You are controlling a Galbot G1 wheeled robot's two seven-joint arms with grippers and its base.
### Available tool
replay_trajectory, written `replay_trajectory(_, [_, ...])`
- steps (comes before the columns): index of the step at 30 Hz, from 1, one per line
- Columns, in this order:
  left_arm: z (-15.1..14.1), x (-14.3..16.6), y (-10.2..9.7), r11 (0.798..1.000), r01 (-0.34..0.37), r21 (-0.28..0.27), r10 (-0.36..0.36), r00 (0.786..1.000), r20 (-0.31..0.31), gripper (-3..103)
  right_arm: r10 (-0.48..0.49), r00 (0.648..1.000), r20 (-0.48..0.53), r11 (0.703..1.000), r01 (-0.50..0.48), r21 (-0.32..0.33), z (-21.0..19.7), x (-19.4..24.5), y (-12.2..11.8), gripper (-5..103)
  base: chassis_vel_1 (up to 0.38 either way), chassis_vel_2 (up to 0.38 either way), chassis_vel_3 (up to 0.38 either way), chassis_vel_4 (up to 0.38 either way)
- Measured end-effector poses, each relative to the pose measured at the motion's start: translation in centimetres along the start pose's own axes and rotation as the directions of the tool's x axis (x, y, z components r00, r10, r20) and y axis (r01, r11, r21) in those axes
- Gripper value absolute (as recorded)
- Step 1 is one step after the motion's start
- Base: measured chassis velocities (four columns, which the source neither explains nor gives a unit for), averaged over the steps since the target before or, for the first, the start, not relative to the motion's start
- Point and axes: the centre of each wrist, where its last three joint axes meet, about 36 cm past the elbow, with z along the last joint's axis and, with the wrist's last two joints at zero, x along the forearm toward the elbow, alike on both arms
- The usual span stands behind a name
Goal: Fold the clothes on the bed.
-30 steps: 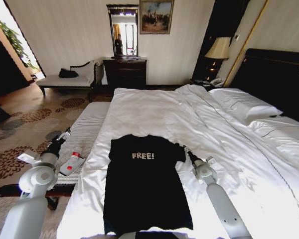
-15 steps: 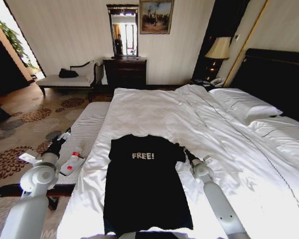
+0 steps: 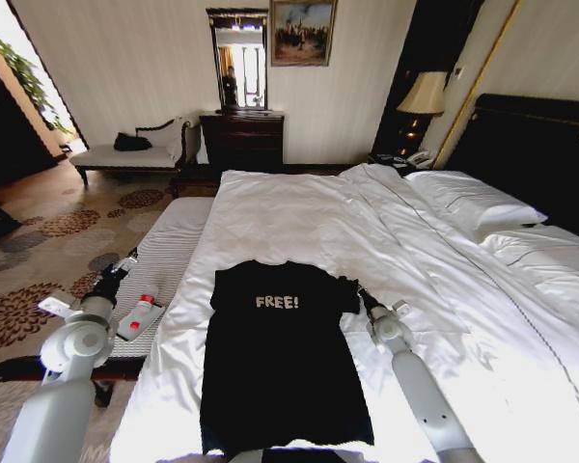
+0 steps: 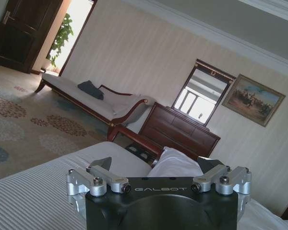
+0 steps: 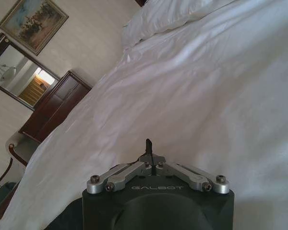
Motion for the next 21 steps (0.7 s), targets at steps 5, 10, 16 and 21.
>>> replay_trajectory(5, [0.2, -0.1, -0.1, 1.0, -0.002, 0.001, 0.002, 1.0, -0.005, 100, 0.019, 1.0, 0.016, 1.0, -0.018, -0.009, -0.3, 0.3, -0.6, 0, 0.0, 0.0, 0.0, 0.0])
replay_trajectory(10, [0.5, -0.2, -0.1, 1.0, -0.003, 0.001, 0.003, 1.0, -0.008, 100, 0.021, 0.999, 0.028, 1.0, -0.021, -0.015, -0.2, 0.8, -0.8, 0, 0.0, 0.0, 0.0, 0.0])
replay_trajectory(16, [0.8, -0.2, 0.0, 1.0, 0.001, -0.001, -0.001, 1.0, -0.013, 100, 0.007, 0.999, 0.041, 1.0, -0.007, -0.004, 0.2, 1.3, -0.2, 0, 0.0, 0.0, 0.0, 0.0])
replay_trajectory(21, [1.0, 0.0, 0.2, 1.0, 0.017, -0.012, -0.017, 1.0, -0.023, 100, 0.01, 0.999, 0.038, 0.999, -0.011, 0.032, 0.5, 2.0, 0.0, 8, 0.0, 0.0, 0.0, 0.0])
